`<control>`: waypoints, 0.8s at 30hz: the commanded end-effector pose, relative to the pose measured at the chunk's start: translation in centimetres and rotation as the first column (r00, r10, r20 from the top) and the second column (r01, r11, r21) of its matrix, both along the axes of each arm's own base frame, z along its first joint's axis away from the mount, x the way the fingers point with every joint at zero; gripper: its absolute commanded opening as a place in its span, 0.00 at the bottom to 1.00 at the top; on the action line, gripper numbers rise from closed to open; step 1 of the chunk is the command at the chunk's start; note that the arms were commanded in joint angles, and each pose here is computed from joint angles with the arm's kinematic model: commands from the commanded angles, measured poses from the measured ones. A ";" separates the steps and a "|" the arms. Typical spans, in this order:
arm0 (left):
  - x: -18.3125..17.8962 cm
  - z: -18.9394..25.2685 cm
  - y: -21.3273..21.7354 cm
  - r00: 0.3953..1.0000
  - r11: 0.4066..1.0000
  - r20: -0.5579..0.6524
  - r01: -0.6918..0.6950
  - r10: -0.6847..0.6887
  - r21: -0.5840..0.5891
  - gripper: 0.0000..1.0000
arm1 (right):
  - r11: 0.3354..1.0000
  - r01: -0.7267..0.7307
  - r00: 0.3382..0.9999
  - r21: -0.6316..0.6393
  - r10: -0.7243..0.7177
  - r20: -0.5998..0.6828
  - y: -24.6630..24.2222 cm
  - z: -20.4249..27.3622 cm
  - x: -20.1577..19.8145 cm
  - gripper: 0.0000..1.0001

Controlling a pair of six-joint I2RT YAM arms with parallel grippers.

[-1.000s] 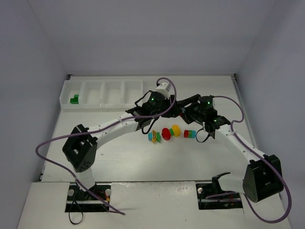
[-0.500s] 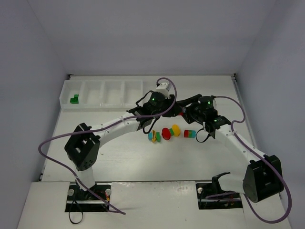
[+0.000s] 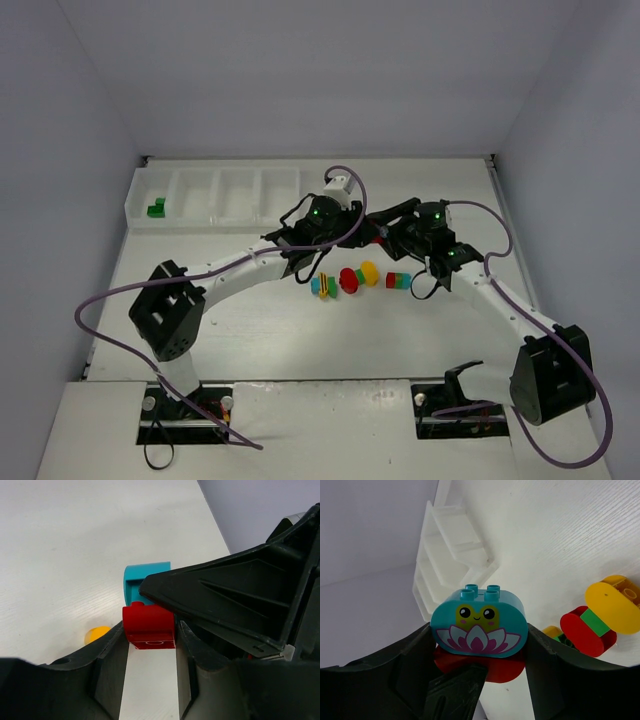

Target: Sort the legos into containers by color

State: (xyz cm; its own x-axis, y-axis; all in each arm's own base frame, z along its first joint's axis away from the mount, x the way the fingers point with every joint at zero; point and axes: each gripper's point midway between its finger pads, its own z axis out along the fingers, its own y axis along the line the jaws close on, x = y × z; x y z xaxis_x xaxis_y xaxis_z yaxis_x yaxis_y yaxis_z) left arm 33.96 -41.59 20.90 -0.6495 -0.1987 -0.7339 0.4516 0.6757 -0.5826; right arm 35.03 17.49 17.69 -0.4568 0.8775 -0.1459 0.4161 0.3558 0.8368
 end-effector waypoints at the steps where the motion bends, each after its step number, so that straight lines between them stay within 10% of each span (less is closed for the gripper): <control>1: -1.5 5.1 -0.3 0.987 0.994 0.131 0.097 -0.089 -0.054 0.00 | 1.000 0.008 0.996 -0.015 -0.007 0.089 -0.2 1.7 1.6 0.60; 11: -2.0 5.1 0.1 0.986 0.993 0.136 0.106 -0.098 -0.049 0.00 | 0.998 0.012 0.995 -0.058 -0.006 0.104 -0.7 1.6 2.0 0.88; 24: -1.8 5.4 0.4 0.986 0.994 0.145 0.089 -0.080 -0.055 0.00 | 0.998 0.023 0.994 -0.050 -0.017 0.103 -1.0 1.7 1.5 0.51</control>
